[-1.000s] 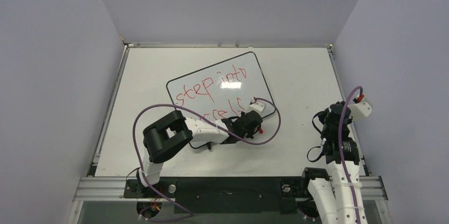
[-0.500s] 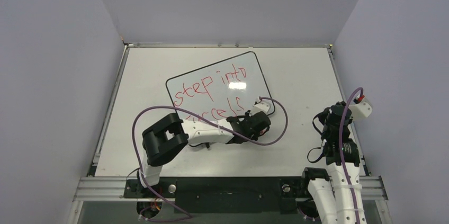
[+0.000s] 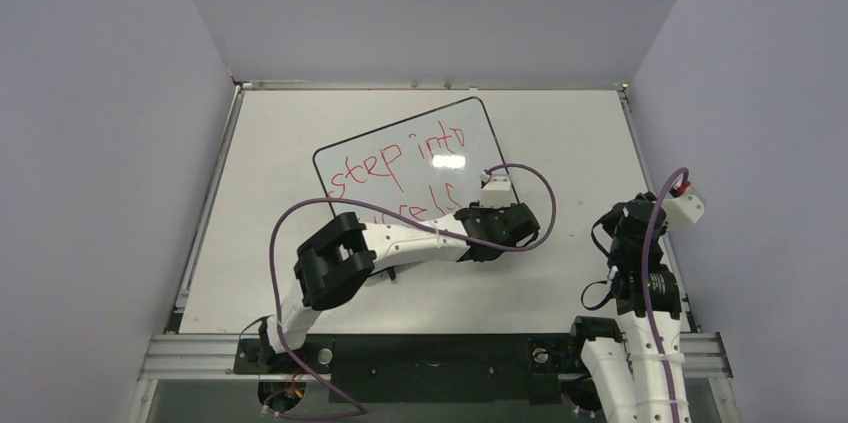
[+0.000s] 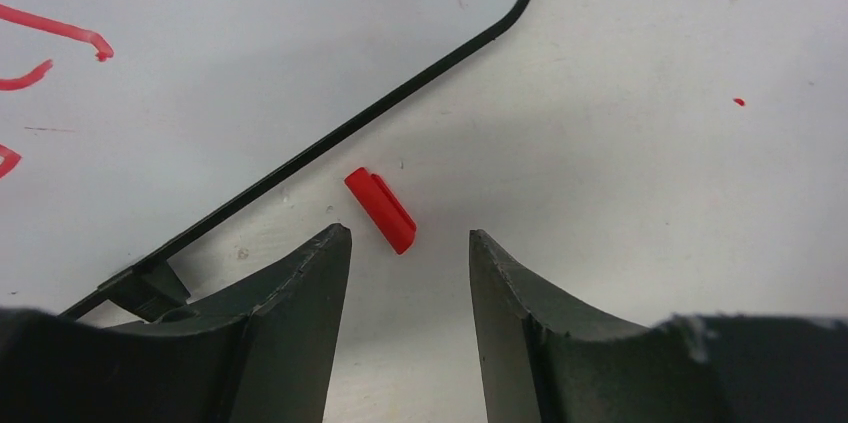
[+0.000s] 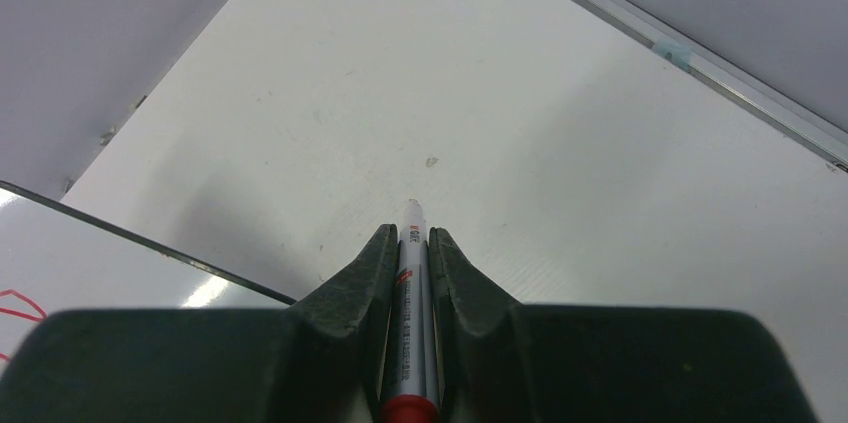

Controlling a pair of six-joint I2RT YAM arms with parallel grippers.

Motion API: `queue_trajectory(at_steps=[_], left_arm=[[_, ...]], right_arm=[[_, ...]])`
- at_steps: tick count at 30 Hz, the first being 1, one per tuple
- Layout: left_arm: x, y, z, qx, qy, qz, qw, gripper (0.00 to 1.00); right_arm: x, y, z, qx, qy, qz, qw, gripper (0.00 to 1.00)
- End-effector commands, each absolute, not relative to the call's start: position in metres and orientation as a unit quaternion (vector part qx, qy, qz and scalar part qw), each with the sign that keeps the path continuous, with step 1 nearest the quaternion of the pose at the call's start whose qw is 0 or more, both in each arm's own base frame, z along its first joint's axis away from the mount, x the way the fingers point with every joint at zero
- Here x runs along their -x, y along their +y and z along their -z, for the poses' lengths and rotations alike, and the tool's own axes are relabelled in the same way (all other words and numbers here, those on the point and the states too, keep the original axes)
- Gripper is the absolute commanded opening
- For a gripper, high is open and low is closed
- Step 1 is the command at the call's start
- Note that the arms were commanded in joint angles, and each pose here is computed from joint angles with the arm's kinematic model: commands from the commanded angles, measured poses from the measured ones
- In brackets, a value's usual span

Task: Write a sentence on the whiteboard
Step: Pick up the pen cap from the center of the board.

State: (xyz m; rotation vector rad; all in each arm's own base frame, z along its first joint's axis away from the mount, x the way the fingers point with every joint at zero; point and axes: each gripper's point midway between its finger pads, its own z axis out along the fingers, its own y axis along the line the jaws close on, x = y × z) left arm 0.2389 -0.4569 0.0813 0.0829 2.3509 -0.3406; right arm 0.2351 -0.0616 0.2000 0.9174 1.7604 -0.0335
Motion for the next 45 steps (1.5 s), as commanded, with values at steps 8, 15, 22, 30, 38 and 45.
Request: queue_trajectory(at_steps=[8,15,22,30,38,45], left_arm=[[-0.245,-0.458,-0.053,0.082,0.924,0.106,0.359,0.44],[-0.244,-0.459,-0.035,0.087,0.928,0.080,0.354,0.38],[-0.238,-0.447,-0.016,0.100,0.932,0.060,0.342,0.28],[-0.219,-0.440,0.014,0.081,0.947,0.070,0.302,0.00],[-0.202,-0.440,-0.024,-0.078,0.934,0.167,0.304,0.00],[-0.191,-0.386,-0.073,-0.191,0.884,0.268,0.330,0.00]], right_arm=[[-0.237,-0.057,-0.224,-0.380,0.730,0.002,0.568,0.00],[-0.236,-0.056,-0.225,-0.375,0.731,0.004,0.570,0.00],[-0.234,-0.057,-0.227,-0.373,0.731,0.012,0.572,0.00],[-0.233,-0.057,-0.226,-0.373,0.730,0.011,0.572,0.00],[-0.240,-0.040,-0.227,-0.340,0.751,-0.026,0.566,0.00],[-0.242,-0.017,-0.245,-0.294,0.768,-0.077,0.564,0.00]])
